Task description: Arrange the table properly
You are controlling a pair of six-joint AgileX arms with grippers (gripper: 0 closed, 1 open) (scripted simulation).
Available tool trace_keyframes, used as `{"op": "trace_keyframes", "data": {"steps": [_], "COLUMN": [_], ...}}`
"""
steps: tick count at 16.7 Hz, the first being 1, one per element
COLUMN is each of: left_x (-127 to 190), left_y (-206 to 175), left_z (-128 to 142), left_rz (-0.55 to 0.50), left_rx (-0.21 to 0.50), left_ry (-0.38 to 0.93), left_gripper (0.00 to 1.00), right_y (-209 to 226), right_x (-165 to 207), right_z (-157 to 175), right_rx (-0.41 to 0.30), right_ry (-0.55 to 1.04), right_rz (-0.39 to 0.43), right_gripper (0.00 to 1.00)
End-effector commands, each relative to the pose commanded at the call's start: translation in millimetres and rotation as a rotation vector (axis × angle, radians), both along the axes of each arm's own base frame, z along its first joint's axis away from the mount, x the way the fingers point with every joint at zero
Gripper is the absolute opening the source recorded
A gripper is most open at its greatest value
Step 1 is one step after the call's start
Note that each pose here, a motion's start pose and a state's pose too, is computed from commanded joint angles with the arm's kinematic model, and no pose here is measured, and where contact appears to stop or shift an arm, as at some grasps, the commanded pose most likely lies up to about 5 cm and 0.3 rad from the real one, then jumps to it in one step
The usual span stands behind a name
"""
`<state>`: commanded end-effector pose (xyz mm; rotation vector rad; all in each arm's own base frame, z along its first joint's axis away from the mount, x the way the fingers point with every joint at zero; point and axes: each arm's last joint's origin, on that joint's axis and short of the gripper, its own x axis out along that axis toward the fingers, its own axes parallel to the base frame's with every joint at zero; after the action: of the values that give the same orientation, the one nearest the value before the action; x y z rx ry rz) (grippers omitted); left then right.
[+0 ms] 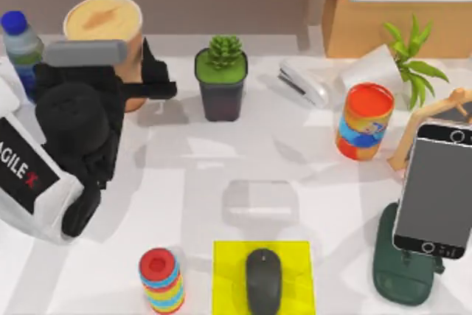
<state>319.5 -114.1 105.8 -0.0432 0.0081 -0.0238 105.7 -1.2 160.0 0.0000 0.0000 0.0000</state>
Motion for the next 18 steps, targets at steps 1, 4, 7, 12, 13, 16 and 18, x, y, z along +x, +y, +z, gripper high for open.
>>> {"op": "trace_keyframes", "data": {"steps": [1, 4, 7, 12, 13, 16, 18], "left_x": [5.4, 23.1, 41.2, 73.2, 79.9, 99.0, 110.2], "left_y": [1.0, 7.5, 18.6, 44.8, 50.8, 69.7, 82.1], "left_z": [10.6, 45.7, 80.0, 116.8, 121.2, 131.2, 137.0], "left_rz": [0.003, 0.011, 0.017, 0.022, 0.022, 0.022, 0.022], "left_rx": [-0.014, -0.045, -0.054, -0.025, -0.016, 0.008, 0.02], "left_ry": [-0.036, -0.137, -0.205, -0.201, -0.185, -0.127, -0.086], "left_gripper": [0.0, 0.0, 0.0, 0.0, 0.0, 0.0, 0.0], "right_y": [0.0, 0.0, 0.0, 0.0, 0.0, 0.0, 0.0], "right_x": [0.0, 0.0, 0.0, 0.0, 0.0, 0.0, 0.0], "right_z": [0.0, 0.0, 0.0, 0.0, 0.0, 0.0, 0.0], "right_rx": [0.0, 0.0, 0.0, 0.0, 0.0, 0.0, 0.0], "right_ry": [0.0, 0.0, 0.0, 0.0, 0.0, 0.0, 0.0], "right_rz": [0.0, 0.0, 0.0, 0.0, 0.0, 0.0, 0.0], "right_gripper": [1.0, 1.0, 1.0, 1.0, 1.0, 1.0, 1.0]}}
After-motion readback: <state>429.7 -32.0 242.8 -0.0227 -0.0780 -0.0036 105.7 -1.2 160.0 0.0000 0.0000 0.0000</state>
